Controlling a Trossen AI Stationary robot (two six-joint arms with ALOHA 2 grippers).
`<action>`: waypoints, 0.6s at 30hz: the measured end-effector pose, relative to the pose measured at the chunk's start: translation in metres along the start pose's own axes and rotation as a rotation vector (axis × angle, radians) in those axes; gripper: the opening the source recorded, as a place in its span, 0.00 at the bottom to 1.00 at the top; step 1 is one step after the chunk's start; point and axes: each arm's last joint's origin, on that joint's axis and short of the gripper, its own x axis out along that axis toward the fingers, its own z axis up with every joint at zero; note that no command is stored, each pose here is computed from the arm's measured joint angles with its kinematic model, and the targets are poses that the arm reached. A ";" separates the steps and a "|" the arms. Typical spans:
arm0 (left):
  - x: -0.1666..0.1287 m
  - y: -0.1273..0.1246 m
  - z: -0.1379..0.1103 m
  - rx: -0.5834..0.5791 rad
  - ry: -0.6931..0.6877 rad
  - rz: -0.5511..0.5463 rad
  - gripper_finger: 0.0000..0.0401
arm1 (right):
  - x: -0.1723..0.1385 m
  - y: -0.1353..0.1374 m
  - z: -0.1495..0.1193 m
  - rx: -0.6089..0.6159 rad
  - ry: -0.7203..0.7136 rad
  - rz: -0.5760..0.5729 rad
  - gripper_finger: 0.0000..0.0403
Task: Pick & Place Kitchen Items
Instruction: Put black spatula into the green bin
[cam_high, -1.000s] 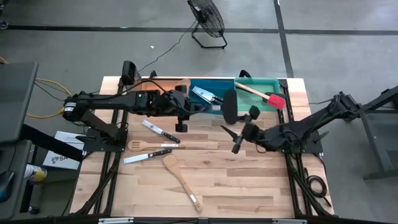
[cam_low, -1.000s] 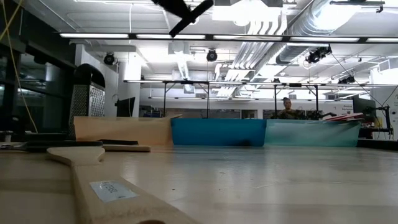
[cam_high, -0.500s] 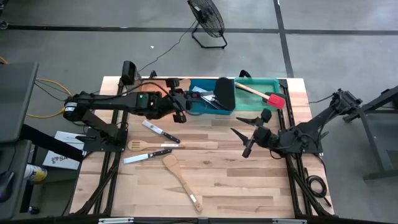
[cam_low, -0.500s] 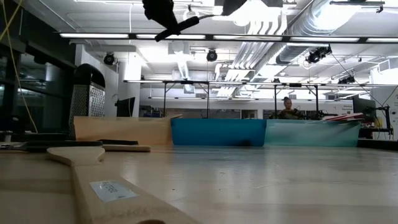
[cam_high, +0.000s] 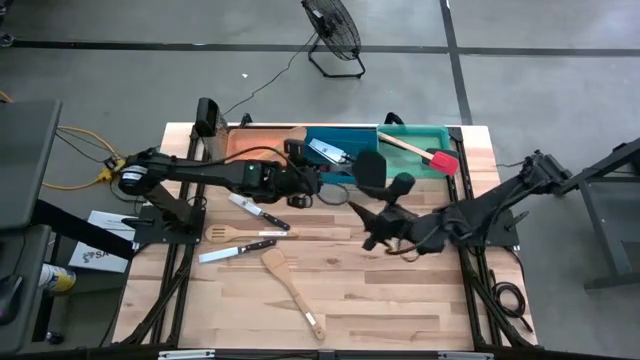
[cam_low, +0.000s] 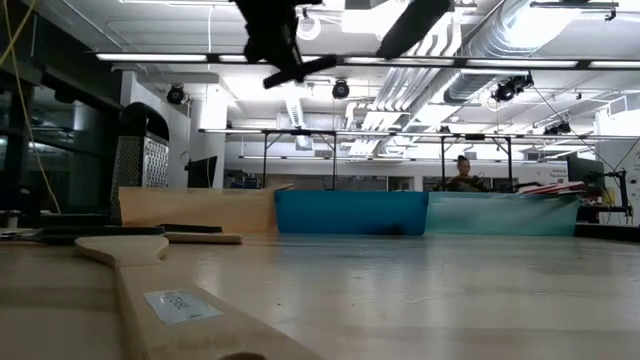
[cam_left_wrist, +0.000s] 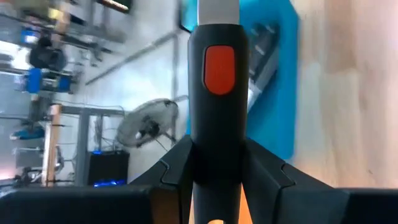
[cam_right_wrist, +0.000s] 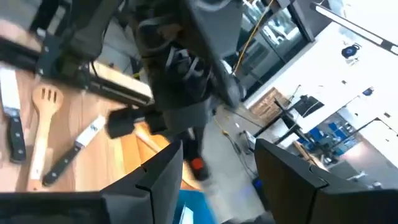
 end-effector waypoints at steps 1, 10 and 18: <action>0.003 -0.003 -0.001 0.023 0.019 -0.009 0.24 | 0.004 0.001 0.003 -0.020 0.015 0.001 0.48; 0.009 -0.010 0.000 0.018 0.037 -0.029 0.24 | 0.043 0.026 0.001 -0.247 0.211 0.008 0.48; 0.009 -0.011 0.000 0.012 0.029 -0.041 0.24 | 0.067 0.028 -0.026 -0.227 0.357 0.010 0.48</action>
